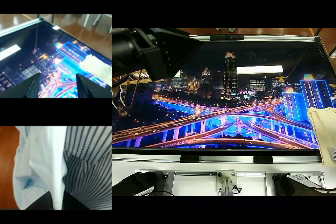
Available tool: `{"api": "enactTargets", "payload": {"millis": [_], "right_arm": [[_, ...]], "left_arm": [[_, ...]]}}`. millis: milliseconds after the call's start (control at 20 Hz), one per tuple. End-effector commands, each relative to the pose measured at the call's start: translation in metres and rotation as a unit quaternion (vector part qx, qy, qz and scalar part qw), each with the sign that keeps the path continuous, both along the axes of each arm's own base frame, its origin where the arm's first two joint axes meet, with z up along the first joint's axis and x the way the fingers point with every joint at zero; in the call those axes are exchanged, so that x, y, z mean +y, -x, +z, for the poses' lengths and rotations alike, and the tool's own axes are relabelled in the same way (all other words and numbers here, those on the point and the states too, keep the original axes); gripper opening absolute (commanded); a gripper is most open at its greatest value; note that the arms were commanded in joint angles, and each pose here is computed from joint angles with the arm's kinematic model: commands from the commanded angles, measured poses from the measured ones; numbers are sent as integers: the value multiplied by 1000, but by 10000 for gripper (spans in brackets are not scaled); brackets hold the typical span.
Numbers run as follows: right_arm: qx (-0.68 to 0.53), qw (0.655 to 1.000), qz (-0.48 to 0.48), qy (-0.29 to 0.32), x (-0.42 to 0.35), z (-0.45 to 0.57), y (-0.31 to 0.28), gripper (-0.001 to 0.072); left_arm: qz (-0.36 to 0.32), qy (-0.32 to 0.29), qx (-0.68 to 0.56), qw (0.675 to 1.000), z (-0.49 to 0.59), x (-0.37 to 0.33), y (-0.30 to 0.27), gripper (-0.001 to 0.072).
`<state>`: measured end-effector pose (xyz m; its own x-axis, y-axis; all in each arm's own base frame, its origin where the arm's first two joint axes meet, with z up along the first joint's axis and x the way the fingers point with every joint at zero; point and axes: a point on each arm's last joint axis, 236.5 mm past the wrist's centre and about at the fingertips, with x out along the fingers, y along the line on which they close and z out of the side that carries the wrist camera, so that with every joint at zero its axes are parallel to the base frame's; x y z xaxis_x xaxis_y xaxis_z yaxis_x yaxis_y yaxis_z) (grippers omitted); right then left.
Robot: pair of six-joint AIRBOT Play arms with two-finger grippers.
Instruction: Fold the shirts.
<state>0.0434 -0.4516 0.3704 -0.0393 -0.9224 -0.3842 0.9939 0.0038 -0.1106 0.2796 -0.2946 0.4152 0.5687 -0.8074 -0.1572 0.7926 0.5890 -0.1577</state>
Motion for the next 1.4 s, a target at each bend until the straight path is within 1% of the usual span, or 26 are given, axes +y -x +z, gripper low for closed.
{"api": "enactTargets", "payload": {"millis": [0,250,300,350,400,550,650,750,900,950,1050,1250,1350], "right_arm": [[-15,1000,0,-16,-2,-9,8,54],[-22,1000,8,-2,-5,-3,3,69],[-22,1000,9,2,-5,-1,2,200],[-22,1000,9,5,-6,0,2,433],[-23,1000,9,4,-5,0,2,525],[-42,999,23,-12,6,-2,-6,525],[-44,998,23,-37,21,-8,-6,524],[-53,995,29,-82,39,-23,-9,524],[-59,979,72,-179,76,-55,-28,535],[-55,973,82,-210,88,-65,-31,610],[-50,958,90,-266,113,-81,-31,610],[-49,939,129,-315,149,-88,-45,610],[-34,932,156,-326,160,-92,-59,609]], "left_arm": [[-4,3,5,1000,0,-2,3,535],[-16,-4,11,1000,-4,-7,10,535],[-16,-2,14,1000,-4,-7,10,535],[-16,-2,13,1000,-4,-7,10,534],[-16,-2,13,1000,-4,-7,10,535],[-11,-6,11,1000,-6,-6,7,534],[1,-19,5,1000,-10,-4,0,535],[16,-39,0,999,-19,-1,-11,534],[24,-56,9,998,-35,-5,-26,535],[26,-59,14,998,-40,-7,-31,535],[31,-69,25,997,-53,-11,-43,535],[46,-82,45,995,-73,-9,-67,535],[58,-85,51,993,-79,-2,-77,535]]}}
